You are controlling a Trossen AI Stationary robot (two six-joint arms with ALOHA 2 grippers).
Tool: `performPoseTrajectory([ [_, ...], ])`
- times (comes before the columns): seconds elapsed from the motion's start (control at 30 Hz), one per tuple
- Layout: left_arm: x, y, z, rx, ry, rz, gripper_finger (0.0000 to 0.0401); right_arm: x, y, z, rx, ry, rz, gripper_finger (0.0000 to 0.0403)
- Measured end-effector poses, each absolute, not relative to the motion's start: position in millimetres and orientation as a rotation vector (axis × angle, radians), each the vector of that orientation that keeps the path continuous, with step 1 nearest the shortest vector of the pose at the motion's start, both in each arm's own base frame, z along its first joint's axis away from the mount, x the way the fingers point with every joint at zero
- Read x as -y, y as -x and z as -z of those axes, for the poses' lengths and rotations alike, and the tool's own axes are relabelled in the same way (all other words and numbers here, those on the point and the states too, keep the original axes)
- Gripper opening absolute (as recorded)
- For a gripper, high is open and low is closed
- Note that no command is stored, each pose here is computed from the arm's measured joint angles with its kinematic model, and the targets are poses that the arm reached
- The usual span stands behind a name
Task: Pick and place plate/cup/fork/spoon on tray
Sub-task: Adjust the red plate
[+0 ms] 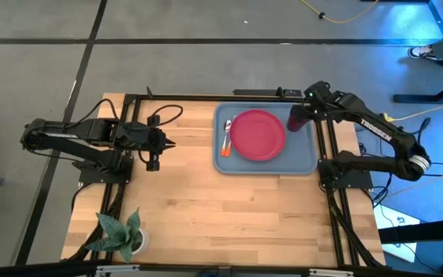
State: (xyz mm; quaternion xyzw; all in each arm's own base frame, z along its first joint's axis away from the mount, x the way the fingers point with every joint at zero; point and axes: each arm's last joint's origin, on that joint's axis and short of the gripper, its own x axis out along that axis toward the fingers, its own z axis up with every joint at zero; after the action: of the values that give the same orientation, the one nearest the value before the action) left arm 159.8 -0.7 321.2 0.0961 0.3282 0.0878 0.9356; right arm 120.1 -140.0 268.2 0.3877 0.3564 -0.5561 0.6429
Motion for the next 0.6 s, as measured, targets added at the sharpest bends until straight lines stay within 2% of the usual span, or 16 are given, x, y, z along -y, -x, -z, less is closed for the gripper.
performPoseTrajectory([
  [0.1, 1, -162, -320, -0.674, -0.167, -0.190, 0.0027, 125, -128, -272, -0.871, -0.805, 1.099, 0.0074],
  [0.27, 1, -174, -312, -0.723, -0.124, -0.219, 0.0027, 104, -143, -272, -0.952, -0.690, 0.928, 0.0059],
  [0.43, 2, -194, -299, -0.791, -0.136, -0.219, 0.0027, 89, -155, -272, -0.971, -0.615, 0.828, 0.0011],
  [0.6, 3, -208, -293, -0.791, -0.137, -0.219, 0.0027, 77, -177, -270, -0.947, -0.550, 0.722, 0.0004],
])
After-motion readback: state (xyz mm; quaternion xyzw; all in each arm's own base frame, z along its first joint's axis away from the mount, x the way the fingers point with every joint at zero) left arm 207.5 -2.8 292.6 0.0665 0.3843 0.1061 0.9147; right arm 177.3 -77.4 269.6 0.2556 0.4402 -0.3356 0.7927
